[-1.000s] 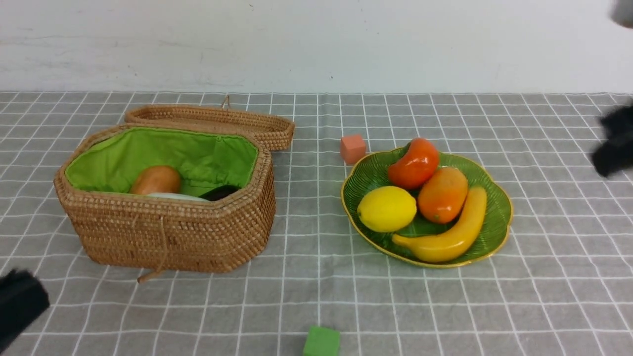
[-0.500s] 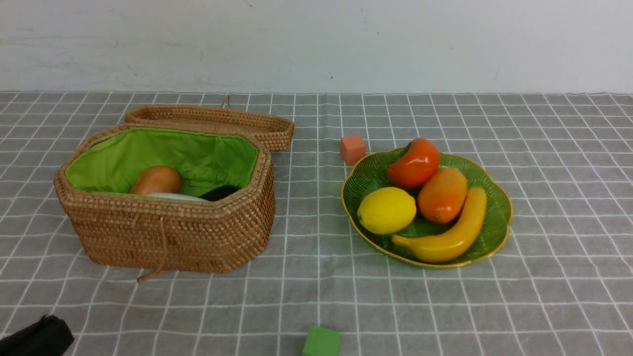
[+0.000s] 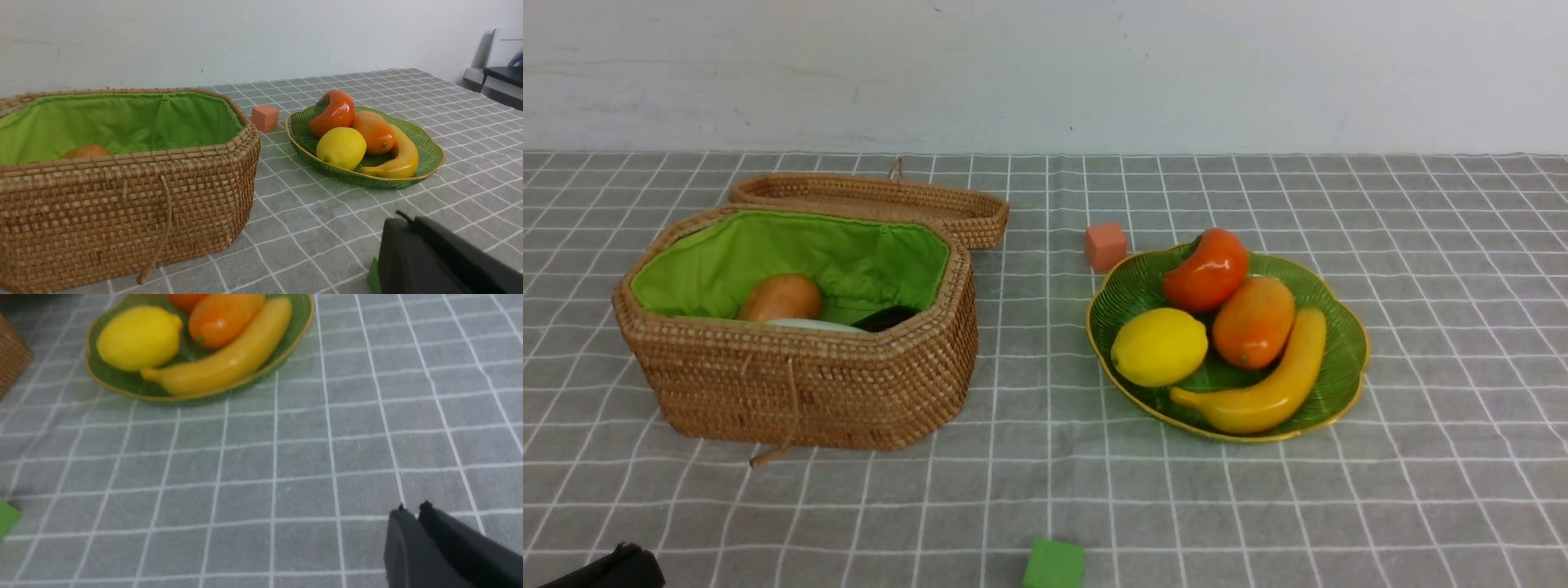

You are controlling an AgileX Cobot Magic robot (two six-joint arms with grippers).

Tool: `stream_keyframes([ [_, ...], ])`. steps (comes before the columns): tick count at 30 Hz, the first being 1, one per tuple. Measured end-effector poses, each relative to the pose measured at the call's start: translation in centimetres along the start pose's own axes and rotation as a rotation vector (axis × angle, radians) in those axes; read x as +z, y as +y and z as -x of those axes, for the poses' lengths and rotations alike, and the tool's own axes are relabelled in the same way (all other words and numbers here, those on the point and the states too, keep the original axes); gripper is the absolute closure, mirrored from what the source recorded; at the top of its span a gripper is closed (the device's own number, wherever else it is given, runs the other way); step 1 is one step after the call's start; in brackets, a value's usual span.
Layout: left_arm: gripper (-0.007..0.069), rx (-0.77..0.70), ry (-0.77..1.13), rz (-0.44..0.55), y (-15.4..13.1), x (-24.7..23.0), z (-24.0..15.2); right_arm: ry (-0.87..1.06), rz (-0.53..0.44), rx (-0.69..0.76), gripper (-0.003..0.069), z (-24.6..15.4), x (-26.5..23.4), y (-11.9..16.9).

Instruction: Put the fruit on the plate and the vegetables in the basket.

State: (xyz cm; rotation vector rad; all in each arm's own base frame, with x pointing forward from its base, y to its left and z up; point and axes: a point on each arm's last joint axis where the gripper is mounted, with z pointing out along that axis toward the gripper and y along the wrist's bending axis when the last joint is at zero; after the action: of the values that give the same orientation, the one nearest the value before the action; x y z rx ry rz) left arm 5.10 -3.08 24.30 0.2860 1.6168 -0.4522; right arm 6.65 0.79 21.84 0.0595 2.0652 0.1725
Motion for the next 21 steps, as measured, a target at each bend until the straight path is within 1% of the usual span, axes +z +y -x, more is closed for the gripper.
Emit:
stream_keyframes([
  [3,0.0638,0.0,-0.001,0.0,0.0,0.0,0.0,-0.002,-0.006,0.021,0.0652,-0.8,0.6,-0.2],
  [4,0.0638,0.0,-0.002,0.001,0.0,0.0,0.0,-0.033,-0.012,0.02,0.0671,-1.4,0.9,-0.4],
  [6,0.0638,0.0,-0.002,0.001,0.0,0.0,0.0,-0.067,-0.021,0.015,0.0676,-1.9,1.0,-0.6],
  [8,0.0638,0.0,-0.002,0.001,0.0,0.0,0.0,-0.164,-0.04,-0.003,0.0677,-3.4,1.3,-1.1],
  [11,0.0638,0.0,-0.001,0.002,0.0,0.0,0.0,-0.186,-0.043,-0.01,0.0677,-4.5,1.1,-1.2],
  [21,0.0638,-0.002,0.003,0.002,0.0,0.1,0.0,-0.202,-0.04,-0.003,0.0678,-4.5,0.8,-1.2],
])
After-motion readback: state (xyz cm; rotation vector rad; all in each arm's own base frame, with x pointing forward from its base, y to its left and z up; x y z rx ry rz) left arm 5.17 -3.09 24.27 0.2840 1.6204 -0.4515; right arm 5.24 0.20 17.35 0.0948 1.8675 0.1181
